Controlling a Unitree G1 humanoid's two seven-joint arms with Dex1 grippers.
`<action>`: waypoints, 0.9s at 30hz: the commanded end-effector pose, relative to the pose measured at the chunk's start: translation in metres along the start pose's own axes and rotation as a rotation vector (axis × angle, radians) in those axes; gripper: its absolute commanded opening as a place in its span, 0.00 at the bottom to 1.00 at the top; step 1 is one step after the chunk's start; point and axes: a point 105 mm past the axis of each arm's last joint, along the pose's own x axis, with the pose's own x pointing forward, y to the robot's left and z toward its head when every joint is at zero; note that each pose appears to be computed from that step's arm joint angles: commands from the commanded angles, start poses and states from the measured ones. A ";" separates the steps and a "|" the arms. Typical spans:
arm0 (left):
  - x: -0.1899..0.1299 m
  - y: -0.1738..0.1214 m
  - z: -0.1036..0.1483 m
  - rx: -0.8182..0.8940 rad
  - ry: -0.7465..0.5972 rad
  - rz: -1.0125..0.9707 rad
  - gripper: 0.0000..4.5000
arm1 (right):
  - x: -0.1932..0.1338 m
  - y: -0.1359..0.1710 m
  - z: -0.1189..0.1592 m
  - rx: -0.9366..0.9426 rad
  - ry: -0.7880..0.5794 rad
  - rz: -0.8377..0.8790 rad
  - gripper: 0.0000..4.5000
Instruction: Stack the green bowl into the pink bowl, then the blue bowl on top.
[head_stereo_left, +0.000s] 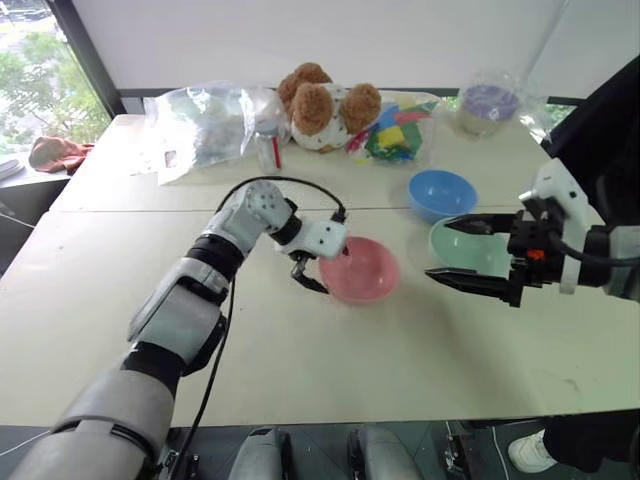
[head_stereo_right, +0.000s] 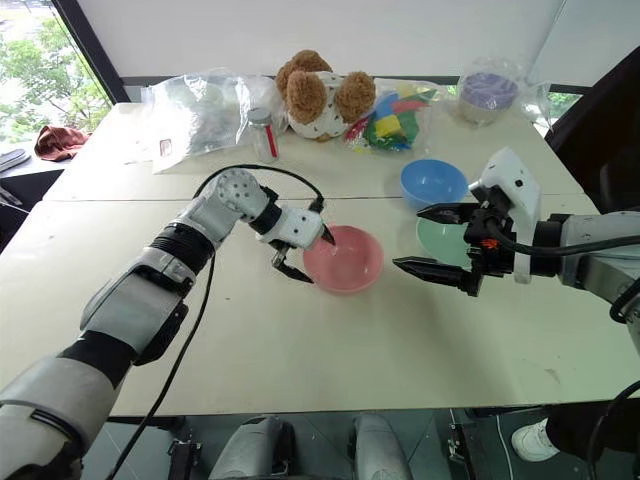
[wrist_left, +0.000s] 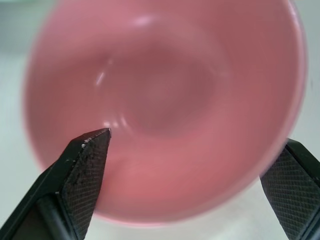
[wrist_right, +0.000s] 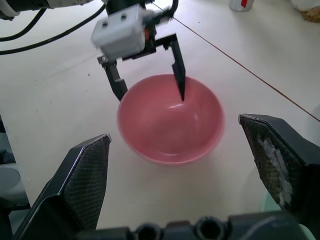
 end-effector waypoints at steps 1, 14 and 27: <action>-0.042 0.029 0.040 -0.030 -0.186 0.141 0.99 | -0.001 -0.001 0.009 -0.039 -0.022 0.000 1.00; -0.139 -0.035 0.031 -0.406 -0.372 0.207 0.99 | 0.002 -0.011 -0.001 -0.038 0.005 0.022 1.00; -0.148 -0.100 0.021 -0.624 -0.345 0.248 0.99 | -0.007 -0.027 -0.018 -0.029 0.075 -0.022 1.00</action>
